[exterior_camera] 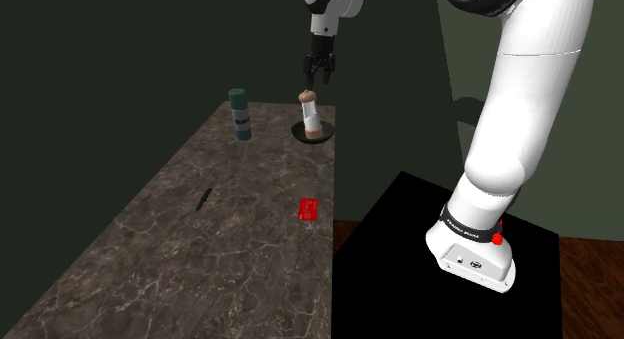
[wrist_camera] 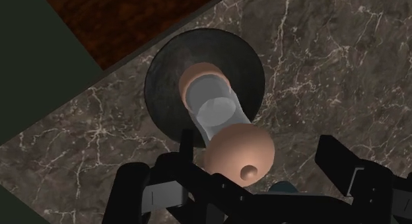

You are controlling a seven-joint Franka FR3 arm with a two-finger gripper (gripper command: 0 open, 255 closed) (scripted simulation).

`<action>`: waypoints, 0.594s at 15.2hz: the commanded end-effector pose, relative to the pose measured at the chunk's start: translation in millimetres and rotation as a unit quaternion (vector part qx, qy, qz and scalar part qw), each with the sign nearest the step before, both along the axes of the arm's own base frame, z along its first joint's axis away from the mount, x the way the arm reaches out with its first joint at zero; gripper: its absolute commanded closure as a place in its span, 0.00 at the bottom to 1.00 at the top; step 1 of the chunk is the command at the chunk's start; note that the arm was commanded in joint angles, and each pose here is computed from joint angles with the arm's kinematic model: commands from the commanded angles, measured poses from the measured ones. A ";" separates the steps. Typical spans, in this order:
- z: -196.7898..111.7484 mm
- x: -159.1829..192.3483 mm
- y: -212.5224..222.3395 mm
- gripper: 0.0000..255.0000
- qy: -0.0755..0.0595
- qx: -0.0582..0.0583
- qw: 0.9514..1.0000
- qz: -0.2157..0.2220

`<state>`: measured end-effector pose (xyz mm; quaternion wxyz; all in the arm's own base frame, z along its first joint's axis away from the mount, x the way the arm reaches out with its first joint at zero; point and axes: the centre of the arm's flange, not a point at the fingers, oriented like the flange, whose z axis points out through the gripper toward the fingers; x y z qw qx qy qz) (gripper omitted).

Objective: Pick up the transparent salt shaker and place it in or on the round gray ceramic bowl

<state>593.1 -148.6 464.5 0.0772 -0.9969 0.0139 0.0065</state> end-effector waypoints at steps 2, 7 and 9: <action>32.9 -1.2 -5.1 0.00 0.000 0.000 1.000 0.000; 32.9 -1.2 -5.1 0.00 0.000 0.000 1.000 0.000; 32.9 -1.2 -5.1 0.00 0.000 0.000 1.000 0.000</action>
